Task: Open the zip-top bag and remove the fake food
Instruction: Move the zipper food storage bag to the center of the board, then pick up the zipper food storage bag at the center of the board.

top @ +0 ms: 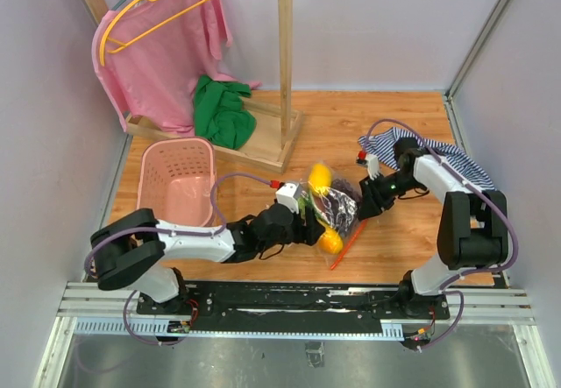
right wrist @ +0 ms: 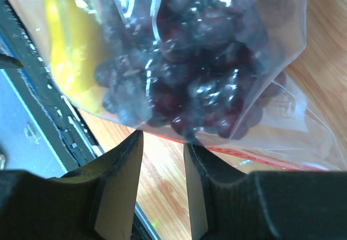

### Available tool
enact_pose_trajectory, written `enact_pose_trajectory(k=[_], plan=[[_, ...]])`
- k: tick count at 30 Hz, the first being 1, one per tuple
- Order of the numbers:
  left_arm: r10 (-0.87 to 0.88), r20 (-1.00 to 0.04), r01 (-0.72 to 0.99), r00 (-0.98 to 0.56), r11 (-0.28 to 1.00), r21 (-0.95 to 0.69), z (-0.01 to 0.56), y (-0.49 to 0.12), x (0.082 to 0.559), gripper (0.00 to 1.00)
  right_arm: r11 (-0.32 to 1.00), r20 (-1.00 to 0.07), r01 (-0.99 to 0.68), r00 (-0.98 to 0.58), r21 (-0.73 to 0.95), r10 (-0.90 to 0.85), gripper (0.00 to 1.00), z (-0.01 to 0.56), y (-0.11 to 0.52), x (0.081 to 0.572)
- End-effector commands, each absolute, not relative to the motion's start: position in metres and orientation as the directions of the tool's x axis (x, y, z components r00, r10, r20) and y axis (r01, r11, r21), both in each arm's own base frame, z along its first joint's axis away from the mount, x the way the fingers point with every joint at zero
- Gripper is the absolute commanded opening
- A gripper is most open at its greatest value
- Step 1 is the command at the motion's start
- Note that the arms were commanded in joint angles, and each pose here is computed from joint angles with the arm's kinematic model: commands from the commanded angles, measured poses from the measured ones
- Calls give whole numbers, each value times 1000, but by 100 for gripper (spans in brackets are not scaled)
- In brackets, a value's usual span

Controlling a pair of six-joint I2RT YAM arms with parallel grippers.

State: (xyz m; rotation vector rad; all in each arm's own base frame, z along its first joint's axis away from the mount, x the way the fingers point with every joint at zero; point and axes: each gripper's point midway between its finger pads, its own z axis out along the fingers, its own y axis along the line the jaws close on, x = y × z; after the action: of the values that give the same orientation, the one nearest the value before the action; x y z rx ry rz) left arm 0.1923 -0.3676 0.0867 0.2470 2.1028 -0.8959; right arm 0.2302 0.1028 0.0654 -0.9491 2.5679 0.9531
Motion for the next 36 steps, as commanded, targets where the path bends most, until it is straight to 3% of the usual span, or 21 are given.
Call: enact_pose_trajectory(k=[1,11,18,22,31,36], plan=[[-113,-829,497,-548,753,-431,126,-352,204,74,466,-513,-698,-715,544,-474,40,100,124,224],[-43,-877,665,-479,635,-394,174,-349,155,72,524,-646,-790,-586,319,-490,54,131,99,225],[245,-928,650,-280,760,5,161,-390,138,72,635,-674,-731,-602,249,-428,66,141,75,238],[484,-830,572,-278,778,261,114,-401,138,75,720,-681,-652,-641,240,-354,67,143,52,247],[728,-626,400,-280,681,613,59,-415,145,84,795,-694,-559,-669,234,-266,68,145,26,252],[776,-574,377,-262,630,679,46,-414,147,86,795,-688,-557,-676,241,-264,68,143,26,253]])
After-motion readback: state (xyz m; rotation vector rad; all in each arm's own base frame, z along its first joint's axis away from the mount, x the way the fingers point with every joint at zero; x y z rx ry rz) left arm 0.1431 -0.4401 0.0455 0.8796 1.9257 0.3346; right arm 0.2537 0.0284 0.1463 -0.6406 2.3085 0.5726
